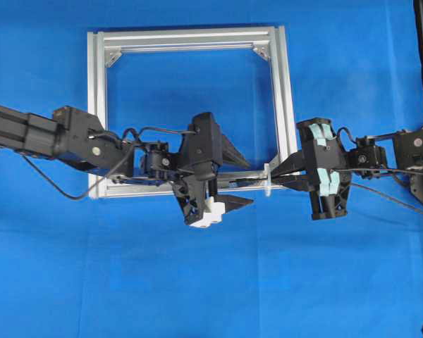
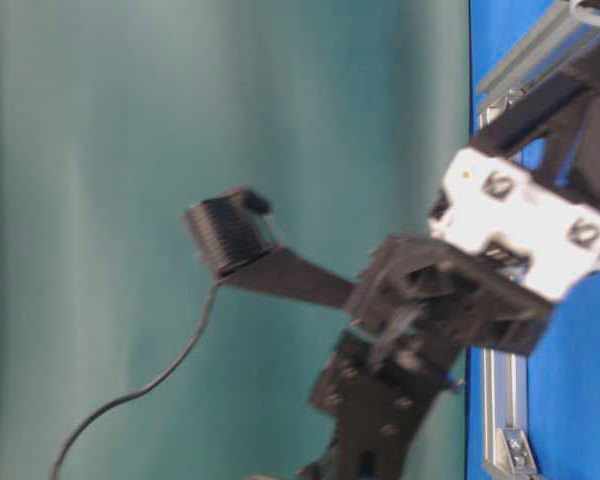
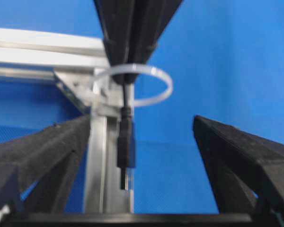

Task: Insert the wire through the string loop located on the right side.
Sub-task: 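Move the open left gripper to the plug emerging past the loop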

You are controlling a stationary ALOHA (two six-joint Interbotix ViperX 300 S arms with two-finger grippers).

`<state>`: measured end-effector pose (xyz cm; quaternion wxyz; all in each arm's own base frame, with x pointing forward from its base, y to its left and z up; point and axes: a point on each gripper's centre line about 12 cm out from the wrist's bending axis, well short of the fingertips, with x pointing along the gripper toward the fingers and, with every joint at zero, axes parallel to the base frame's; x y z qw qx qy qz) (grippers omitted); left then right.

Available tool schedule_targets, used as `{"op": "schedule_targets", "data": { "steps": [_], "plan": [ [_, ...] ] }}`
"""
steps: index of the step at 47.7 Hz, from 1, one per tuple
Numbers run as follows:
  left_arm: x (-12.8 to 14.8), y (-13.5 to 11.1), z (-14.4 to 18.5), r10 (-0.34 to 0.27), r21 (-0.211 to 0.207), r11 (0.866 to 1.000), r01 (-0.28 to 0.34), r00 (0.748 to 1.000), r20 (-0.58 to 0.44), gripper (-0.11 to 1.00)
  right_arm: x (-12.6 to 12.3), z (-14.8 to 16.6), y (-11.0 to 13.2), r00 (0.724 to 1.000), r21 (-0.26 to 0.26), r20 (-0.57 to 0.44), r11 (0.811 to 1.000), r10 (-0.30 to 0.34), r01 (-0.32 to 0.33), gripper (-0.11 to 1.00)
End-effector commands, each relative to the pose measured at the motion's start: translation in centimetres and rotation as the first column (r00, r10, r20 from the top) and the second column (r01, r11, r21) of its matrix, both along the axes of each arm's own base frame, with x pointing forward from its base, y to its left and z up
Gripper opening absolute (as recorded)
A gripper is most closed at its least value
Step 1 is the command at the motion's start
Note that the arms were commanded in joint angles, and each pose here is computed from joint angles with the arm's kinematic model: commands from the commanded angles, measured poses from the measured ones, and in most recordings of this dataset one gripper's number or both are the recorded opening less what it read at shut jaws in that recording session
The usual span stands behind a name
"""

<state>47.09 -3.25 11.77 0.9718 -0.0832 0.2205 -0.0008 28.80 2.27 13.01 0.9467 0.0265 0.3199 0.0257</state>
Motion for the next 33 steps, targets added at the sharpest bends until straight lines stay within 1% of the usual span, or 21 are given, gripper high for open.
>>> {"op": "schedule_targets", "data": {
  "steps": [1,11,33],
  "plan": [
    [0.7,0.2,0.7,0.004,-0.002,1.000,-0.004,1.000,0.029,0.89,0.4,0.7,0.1,1.000,0.001,0.029,1.000,0.003,-0.003,-0.03],
    [0.7,0.3,-0.3,0.011,-0.006,1.000,-0.011,1.000,0.023,0.89,0.4,0.6,0.2,1.000,0.001,0.026,1.000,0.006,-0.006,-0.03],
    [0.9,0.3,0.0,0.011,-0.008,1.000,-0.011,0.999,0.046,0.89,0.3,0.6,0.3,1.000,0.001,0.025,1.000,0.009,-0.009,-0.03]
  ]
}}
